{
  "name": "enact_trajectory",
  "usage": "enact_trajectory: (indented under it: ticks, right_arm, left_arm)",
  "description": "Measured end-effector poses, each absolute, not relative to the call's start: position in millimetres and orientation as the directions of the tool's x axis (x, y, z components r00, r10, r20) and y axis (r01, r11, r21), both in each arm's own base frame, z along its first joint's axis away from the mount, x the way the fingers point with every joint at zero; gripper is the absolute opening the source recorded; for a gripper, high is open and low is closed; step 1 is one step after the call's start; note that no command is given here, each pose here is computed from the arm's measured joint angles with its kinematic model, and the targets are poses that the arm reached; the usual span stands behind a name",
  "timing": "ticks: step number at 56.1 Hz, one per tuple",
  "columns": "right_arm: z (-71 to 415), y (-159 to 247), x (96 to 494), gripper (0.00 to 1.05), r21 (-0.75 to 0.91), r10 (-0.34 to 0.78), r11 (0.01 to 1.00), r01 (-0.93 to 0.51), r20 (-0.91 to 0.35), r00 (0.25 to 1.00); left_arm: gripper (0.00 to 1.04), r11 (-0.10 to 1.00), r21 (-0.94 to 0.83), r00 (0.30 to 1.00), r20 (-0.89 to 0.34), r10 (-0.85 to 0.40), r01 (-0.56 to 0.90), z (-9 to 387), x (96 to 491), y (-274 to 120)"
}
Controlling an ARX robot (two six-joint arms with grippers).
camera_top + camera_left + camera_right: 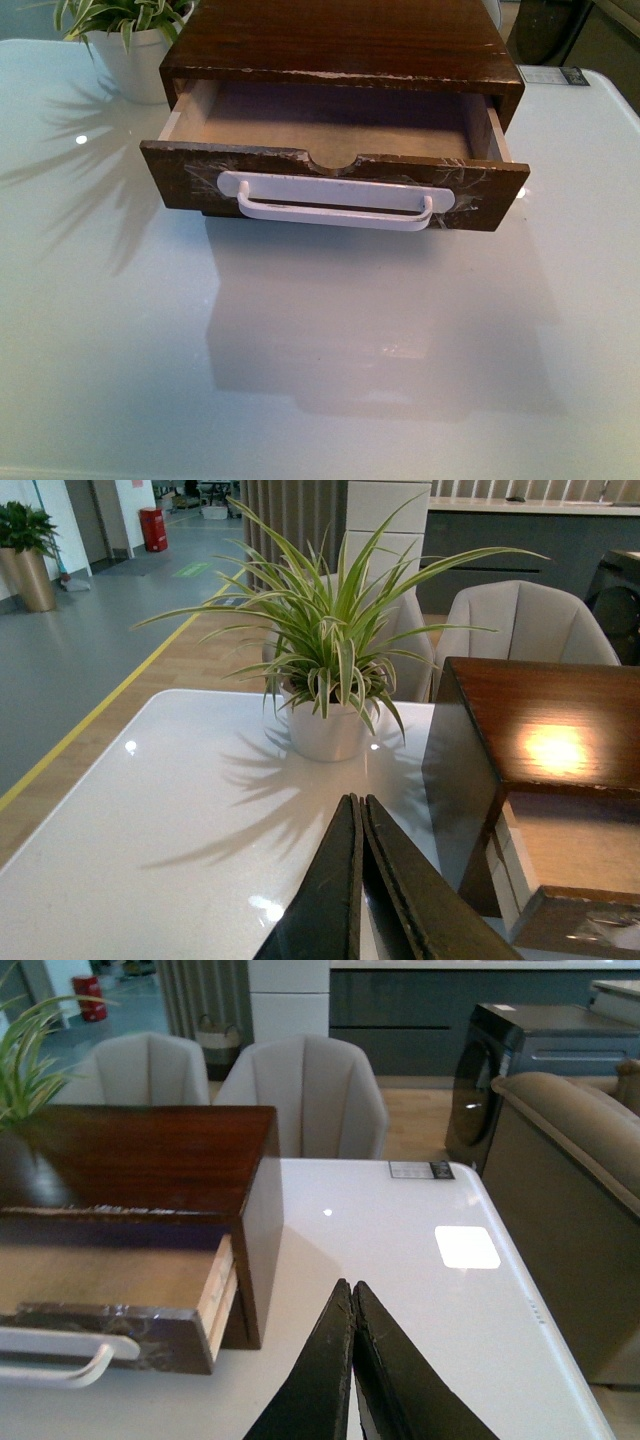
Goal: Open drawer
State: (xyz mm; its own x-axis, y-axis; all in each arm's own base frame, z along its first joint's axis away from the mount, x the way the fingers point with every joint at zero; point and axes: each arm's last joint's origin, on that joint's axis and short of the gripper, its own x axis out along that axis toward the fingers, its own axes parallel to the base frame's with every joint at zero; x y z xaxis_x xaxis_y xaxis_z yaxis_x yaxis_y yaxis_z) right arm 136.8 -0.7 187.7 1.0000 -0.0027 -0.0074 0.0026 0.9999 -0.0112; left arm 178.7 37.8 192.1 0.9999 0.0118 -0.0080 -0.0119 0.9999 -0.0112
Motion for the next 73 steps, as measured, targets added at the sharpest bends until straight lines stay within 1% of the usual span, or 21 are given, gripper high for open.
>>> enact_trajectory:
  ticks: [14,27,31,35,58,62,66,73]
  right_arm:
    - [179.4,-0.5,127.1,0.02,-0.011,-0.004,1.0,0.004,-0.007,1.0]
    - [173.8,-0.4,120.2,0.02,-0.011,-0.004,1.0,0.004,-0.003,1.0]
    - [172.0,-0.5,118.5,0.02,-0.01,-0.008,1.0,0.008,0.014,1.0]
    - [172.6,-0.4,116.2,0.02,-0.01,-0.004,1.0,0.004,0.02,1.0]
    - [171.9,-0.4,108.1,0.02,-0.01,-0.004,1.0,0.004,0.018,1.0]
    - [167.3,-0.3,100.4,0.02,-0.011,-0.004,1.0,0.004,-0.015,1.0]
    - [169.1,-0.2,97.3,0.02,-0.01,-0.002,1.0,0.002,0.012,1.0]
    - [169.1,-0.2,97.1,0.02,-0.01,-0.002,1.0,0.002,0.012,1.0]
  left_arm:
    - [0.02,1.0,-0.01,1.0,-0.008,0.004,-0.004,182.1,157.9,20.5]
    - [0.02,1.0,-0.009,1.0,-0.01,0.004,-0.004,175.8,143.9,12.3]
    - [0.02,1.0,-0.008,1.0,-0.01,0.027,-0.027,174.0,140.0,6.0]
    - [0.02,1.0,-0.006,1.0,0.003,-0.004,0.004,167.6,135.8,0.5]
    - [0.02,1.0,-0.005,1.0,0.013,0.003,-0.003,171.1,120.9,0.3]
    - [0.02,1.0,-0.005,1.0,0.014,0.003,-0.003,171.2,118.4,0.3]
    - [0.02,1.0,-0.005,1.0,0.013,0.003,-0.003,171.2,116.6,0.3]
    - [0.02,1.0,-0.005,1.0,0.012,0.003,-0.003,171.0,113.1,0.3]
